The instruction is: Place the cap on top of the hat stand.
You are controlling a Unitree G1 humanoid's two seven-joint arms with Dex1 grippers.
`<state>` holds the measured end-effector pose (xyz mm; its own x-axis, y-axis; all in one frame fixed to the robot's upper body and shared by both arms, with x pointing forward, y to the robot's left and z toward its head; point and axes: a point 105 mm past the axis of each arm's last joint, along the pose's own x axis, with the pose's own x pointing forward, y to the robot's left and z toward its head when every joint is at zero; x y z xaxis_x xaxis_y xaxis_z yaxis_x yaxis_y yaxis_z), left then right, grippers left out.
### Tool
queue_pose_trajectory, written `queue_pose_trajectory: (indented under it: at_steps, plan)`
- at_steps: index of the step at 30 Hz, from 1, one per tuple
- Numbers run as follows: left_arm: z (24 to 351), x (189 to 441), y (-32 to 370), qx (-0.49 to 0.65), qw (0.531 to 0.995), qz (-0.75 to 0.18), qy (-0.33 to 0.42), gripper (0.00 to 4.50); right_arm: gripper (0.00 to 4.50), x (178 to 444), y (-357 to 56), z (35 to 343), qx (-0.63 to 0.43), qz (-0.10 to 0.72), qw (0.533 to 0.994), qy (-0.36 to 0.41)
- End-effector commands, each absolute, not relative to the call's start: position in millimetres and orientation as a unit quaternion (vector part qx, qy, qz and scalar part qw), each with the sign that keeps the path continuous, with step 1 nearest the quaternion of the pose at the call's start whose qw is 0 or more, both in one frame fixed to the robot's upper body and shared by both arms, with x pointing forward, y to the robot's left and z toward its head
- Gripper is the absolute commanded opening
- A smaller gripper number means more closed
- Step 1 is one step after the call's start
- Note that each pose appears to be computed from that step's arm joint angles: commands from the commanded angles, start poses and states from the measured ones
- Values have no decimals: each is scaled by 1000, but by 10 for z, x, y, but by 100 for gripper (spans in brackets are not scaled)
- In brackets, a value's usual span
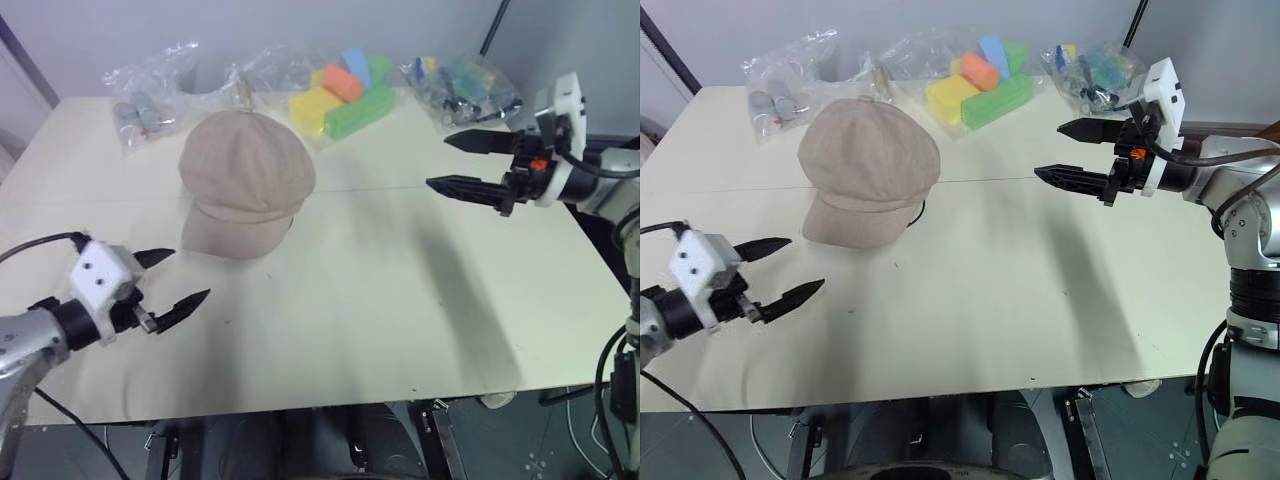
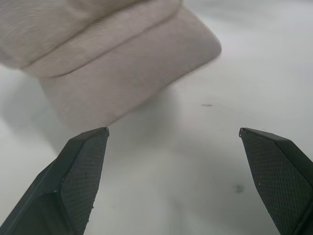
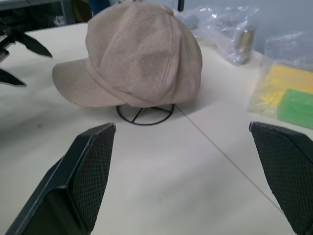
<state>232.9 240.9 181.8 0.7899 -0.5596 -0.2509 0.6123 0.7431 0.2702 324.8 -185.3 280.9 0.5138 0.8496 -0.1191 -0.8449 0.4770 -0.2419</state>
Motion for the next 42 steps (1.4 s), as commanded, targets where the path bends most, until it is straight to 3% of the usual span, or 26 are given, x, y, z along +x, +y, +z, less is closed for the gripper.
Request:
queue_pose_trajectory:
  at_steps: [1, 5, 11, 15, 20, 26, 42]
  plan:
    - [2211, 2251, 2679, 117, 944, -304, 53, 448, 450, 3187, -1891, 2952, -147, 496, 856, -29]
    - [2629, 2075, 3157, 29, 951, -303, 54, 448, 450, 3114, -1748, 2841, -182, 525, 831, -13]
    - [2720, 1943, 3338, 52, 941, -320, 102, 448, 450, 2921, -1133, 2400, -360, 554, 748, -59]
    - [2727, 1941, 3299, 60, 933, -336, 112, 448, 450, 2982, -834, 2107, -460, 517, 710, -134]
    - [2723, 1999, 3204, 73, 921, -362, 123, 448, 450, 3152, -239, 1929, -548, 422, 656, -301]
    - [2771, 2051, 3127, 82, 913, -379, 124, 448, 450, 3255, 159, 1766, -587, 374, 595, -401]
    - [2851, 2146, 3092, 95, 912, -384, 111, 448, 450, 3108, 613, 1638, -543, 356, 570, -503]
